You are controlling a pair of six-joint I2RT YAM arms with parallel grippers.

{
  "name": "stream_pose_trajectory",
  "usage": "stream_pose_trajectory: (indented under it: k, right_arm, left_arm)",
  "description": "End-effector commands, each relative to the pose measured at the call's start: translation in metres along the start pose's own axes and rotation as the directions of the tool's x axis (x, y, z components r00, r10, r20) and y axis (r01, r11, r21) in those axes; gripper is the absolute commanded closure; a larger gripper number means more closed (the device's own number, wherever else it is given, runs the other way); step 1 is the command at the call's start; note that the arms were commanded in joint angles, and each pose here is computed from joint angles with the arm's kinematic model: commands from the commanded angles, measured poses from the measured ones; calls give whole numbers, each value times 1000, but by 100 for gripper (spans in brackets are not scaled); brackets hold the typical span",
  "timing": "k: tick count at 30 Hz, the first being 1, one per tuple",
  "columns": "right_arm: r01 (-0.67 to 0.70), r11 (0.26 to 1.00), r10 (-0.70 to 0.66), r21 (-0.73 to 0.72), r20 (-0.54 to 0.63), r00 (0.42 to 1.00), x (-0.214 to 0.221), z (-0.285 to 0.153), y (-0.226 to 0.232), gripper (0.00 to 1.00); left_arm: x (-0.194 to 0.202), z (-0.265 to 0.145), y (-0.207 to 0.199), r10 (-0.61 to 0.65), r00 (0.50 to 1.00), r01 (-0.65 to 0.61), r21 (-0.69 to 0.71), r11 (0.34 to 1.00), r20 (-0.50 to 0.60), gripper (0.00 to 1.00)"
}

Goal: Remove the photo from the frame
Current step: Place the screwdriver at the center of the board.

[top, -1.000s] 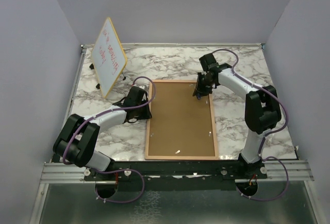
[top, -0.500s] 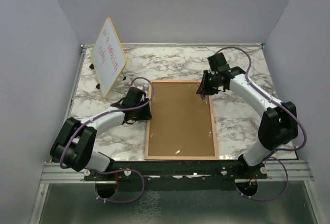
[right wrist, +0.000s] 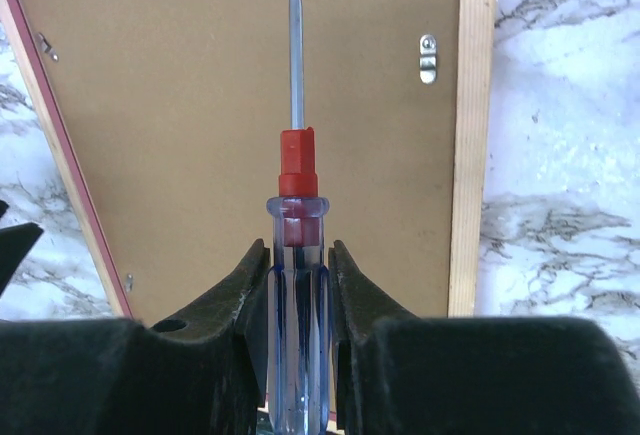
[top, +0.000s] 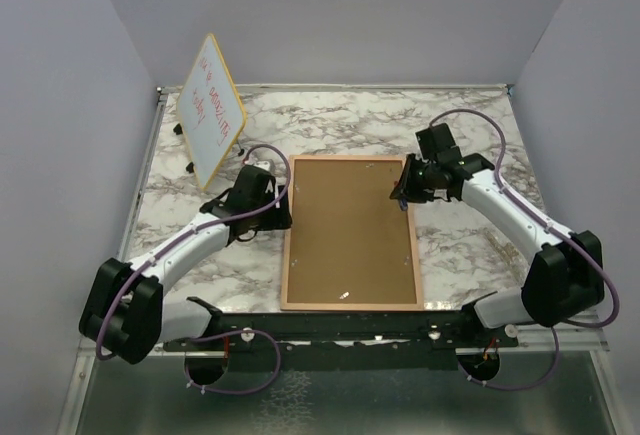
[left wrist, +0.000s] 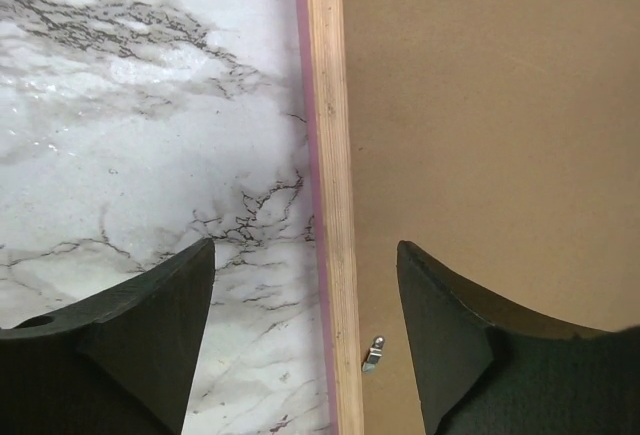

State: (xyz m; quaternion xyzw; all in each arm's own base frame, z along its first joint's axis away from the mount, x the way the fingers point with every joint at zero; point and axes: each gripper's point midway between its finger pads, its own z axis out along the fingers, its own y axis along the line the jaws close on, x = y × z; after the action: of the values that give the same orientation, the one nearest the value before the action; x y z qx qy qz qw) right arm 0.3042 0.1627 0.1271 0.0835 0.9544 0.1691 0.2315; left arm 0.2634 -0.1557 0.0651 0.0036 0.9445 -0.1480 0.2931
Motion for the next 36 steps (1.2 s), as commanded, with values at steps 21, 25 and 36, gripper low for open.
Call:
stream_pose_trajectory:
  k: [21, 25, 36]
  right_arm:
    - [-111, 985, 74, 133, 257, 964, 28, -41, -68, 99]
    - [-85, 989, 50, 123, 264, 963, 27, -47, -66, 99]
    - [-65, 978, 1, 199, 305, 952, 22, -58, -81, 99]
  left_arm:
    - [-15, -49, -7, 69, 990, -78, 65, 995, 125, 1]
    - [-17, -48, 0, 66, 988, -70, 24, 997, 139, 1]
    - [-15, -47, 16, 50, 989, -43, -57, 997, 137, 1]
